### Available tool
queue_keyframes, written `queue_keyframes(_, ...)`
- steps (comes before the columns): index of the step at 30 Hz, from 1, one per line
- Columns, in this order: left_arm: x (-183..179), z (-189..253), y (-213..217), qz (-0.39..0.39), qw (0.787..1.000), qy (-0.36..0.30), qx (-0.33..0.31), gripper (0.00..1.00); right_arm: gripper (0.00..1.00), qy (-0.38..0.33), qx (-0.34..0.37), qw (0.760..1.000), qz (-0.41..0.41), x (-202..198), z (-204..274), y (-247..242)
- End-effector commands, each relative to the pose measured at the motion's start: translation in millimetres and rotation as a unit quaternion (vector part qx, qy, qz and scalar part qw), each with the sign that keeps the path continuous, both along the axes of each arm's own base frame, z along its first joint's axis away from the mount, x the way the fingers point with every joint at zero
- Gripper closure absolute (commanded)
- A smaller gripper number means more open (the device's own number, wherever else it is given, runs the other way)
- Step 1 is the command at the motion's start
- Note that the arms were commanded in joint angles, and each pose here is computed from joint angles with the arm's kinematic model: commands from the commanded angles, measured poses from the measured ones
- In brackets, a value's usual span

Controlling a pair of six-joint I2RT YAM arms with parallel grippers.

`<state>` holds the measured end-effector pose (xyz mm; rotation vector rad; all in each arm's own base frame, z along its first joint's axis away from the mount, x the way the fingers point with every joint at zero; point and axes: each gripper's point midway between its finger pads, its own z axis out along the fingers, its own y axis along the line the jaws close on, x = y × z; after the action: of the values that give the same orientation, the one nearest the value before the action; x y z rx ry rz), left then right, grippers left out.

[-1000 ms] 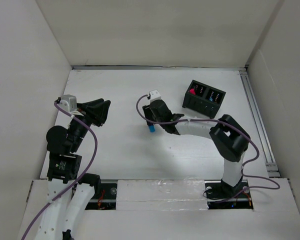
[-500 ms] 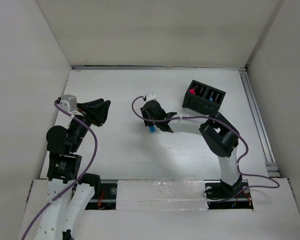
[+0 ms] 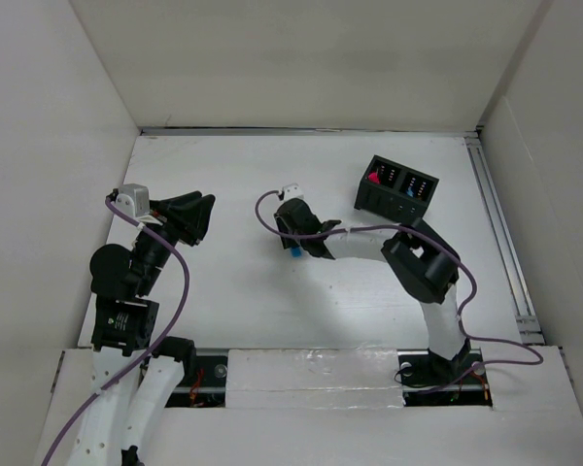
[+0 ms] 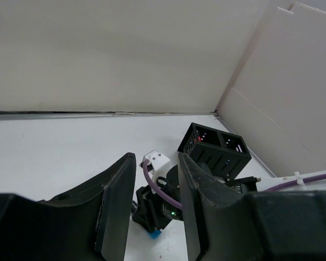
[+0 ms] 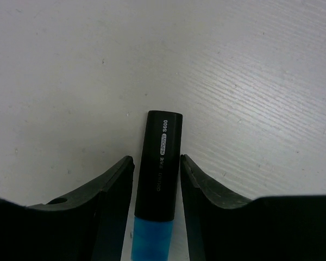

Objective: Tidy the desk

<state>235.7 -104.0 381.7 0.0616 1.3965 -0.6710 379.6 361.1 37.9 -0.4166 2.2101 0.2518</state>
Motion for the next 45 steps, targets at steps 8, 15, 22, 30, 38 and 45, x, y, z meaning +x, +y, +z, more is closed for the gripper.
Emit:
queue_keyframes(8, -6.6, 15.7, 2.1, 0.002, 0.999, -0.034, -0.007, 0.67, 0.79, 0.000, 0.015, 1.000, -0.004, -4.0, -1.4, 3.8)
queue_keyframes(15, -5.8, 14.9, 5.1, 0.011, 0.999, -0.033, -0.009, 0.66, 0.81, -0.108, 0.085, 0.989, -0.050, 22.7, 118.2, -34.7)
queue_keyframes(22, -6.0, 15.5, 3.9, 0.008, 0.999, -0.033, -0.008, 0.63, 0.82, -0.209, 0.140, 0.952, -0.173, 82.4, 207.6, -149.2)
queue_keyframes(30, -6.7, 15.8, 2.5, 0.003, 0.999, -0.035, -0.007, 0.63, 0.83, -0.264, 0.111, 0.908, -0.306, 140.7, 212.6, -262.7)
queue_keyframes(38, -4.0, 14.2, 4.2, 0.009, 0.999, -0.031, -0.006, 0.62, 0.82, -0.253, 0.067, 0.906, -0.333, 160.8, 184.6, -284.1)
queue_keyframes(45, -1.9, 11.6, 1.4, 0.002, 1.000, -0.025, -0.005, 0.62, 0.74, -0.252, 0.059, 0.904, -0.341, 146.9, 171.7, -287.7)
